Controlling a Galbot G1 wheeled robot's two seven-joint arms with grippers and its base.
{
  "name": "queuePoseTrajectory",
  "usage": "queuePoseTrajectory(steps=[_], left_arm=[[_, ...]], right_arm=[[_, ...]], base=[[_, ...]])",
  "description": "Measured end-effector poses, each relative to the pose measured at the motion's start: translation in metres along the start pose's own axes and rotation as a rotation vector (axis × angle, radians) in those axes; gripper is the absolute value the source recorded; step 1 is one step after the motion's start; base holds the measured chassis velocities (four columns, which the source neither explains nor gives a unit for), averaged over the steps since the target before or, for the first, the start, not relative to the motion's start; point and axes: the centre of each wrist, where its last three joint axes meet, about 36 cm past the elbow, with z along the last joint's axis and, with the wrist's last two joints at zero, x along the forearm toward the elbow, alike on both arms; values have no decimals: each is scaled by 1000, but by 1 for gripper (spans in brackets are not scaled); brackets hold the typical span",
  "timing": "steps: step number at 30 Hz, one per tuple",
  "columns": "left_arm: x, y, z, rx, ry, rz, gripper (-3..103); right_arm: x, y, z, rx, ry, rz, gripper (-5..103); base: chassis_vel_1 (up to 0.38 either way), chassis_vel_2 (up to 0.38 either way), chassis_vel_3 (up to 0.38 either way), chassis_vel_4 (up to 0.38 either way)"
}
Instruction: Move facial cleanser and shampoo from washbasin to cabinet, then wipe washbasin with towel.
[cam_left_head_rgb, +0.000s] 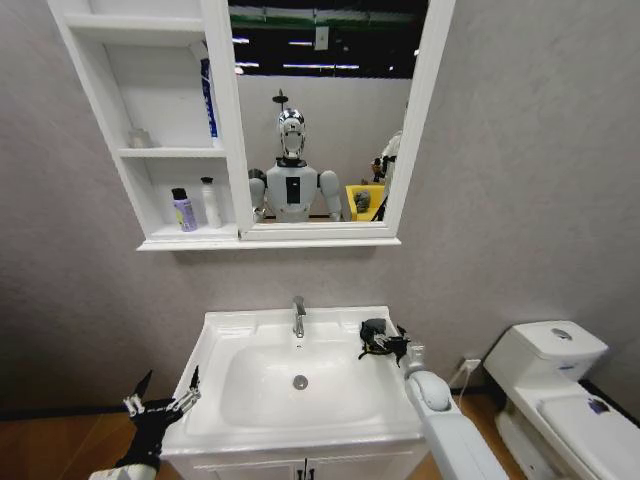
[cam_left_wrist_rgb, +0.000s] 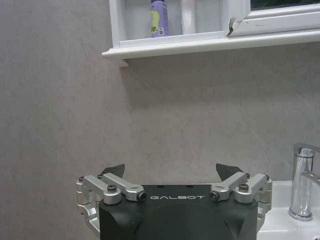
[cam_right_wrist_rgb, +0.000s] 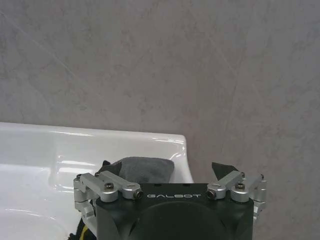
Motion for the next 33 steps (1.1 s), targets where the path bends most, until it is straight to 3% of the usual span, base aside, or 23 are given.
queuePoseTrajectory(steps=[2,4,6,7,9,11,12,14,20,33], left_arm=[[0,0,0,0,0,0,100],[0,0,0,0,0,0,100],[0,0,0,0,0,0,100],[0,0,0,0,0,0,100],[0,0,0,0,0,0,100],[0,0,0,0,0,0,100],[0,0,0,0,0,0,100],[0,0,0,0,0,0,100],[0,0,0,0,0,0,100],[0,0,0,0,0,0,100]], right_arm=[[6,-3,-3,10,-12,7,99],[59,-8,-34,54,-110,20,100],[82,-7,-39,61,-131,23,100],[135,8,-41,47,-144,29,100],[158,15,-42,34,-145,36,100],[220,36,-46,17,-157,75,100],[220,36,-46,17,-157,75,100],[268,56,-47,15,-160,111,100],[301,71,-61,45,-203,140,100],[300,74,-83,31,-184,148,100]], base=[[0,0,0,0],[0,0,0,0],[0,0,0,0],[0,0,0,0],[0,0,0,0],[0,0,0,0],[0,0,0,0],[0,0,0,0],[0,0,0,0],[28,-23,-31,29]])
